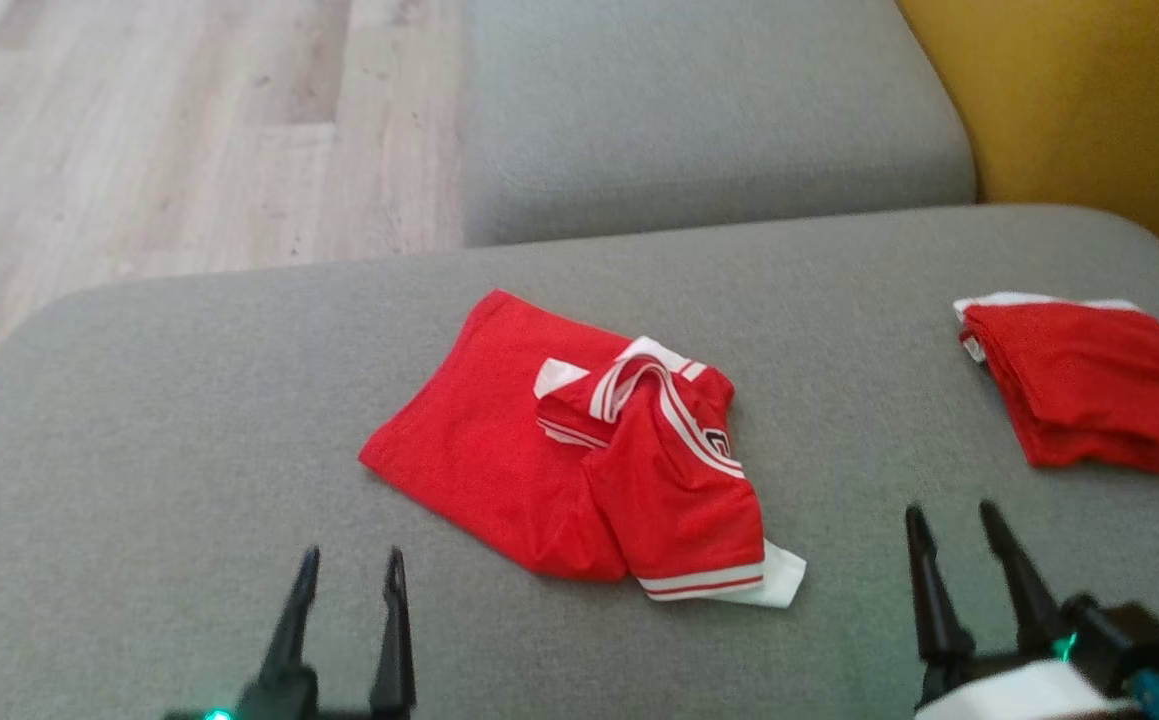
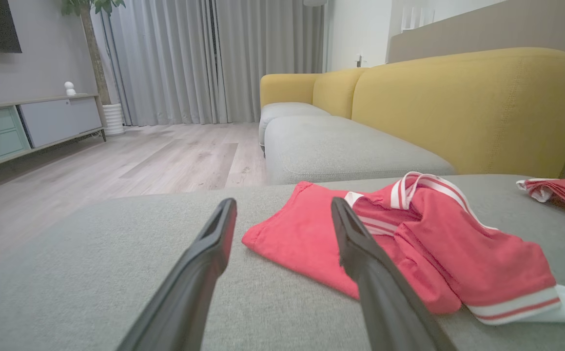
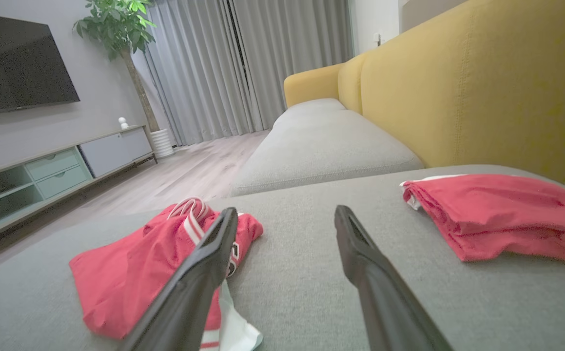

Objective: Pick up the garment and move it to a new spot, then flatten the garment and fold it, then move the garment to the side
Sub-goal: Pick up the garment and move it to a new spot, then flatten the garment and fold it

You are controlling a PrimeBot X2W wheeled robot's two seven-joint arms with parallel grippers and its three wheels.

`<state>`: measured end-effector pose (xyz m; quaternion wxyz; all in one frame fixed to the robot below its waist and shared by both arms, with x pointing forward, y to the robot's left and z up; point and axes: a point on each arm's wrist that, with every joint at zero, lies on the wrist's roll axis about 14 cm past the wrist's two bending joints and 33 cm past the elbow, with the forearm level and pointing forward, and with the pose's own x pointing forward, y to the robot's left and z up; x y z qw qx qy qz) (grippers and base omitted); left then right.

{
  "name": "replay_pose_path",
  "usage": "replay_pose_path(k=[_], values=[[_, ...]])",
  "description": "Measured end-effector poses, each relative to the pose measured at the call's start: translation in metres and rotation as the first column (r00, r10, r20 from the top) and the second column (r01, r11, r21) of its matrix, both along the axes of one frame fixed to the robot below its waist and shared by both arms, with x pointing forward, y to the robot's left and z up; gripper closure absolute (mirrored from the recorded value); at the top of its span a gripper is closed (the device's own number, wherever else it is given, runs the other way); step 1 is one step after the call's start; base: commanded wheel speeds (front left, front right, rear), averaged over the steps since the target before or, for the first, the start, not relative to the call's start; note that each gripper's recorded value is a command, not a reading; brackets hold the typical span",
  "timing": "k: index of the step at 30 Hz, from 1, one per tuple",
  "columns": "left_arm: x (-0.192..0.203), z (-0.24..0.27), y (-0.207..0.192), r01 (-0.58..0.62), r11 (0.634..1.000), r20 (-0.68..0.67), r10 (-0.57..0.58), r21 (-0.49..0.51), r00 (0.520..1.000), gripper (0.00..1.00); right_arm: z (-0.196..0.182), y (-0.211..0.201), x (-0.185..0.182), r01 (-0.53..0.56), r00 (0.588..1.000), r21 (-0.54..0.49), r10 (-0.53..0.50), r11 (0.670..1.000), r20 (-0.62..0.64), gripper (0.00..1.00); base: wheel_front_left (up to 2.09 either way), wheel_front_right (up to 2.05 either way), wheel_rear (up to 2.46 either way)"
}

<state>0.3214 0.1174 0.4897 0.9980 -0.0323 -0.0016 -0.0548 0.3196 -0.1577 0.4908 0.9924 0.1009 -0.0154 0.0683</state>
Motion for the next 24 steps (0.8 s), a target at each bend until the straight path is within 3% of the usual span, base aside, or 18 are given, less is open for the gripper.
replay_pose_path(k=[8,24], values=[[-0.04,-0.014,0.009,-0.032,0.999,-0.023,0.033,0.026,0.999,0.0,-0.014,0.01,-0.017,-0.019,0.999,0.004,0.019,1.0,-0.037,0.0,0.0,0.0,0.0],[-0.038,-0.015,0.01,-0.029,0.999,-0.016,0.029,0.037,0.999,0.0,-0.016,0.013,-0.018,-0.022,0.999,0.006,0.022,1.0,-0.045,0.0,0.0,0.0,0.0]])
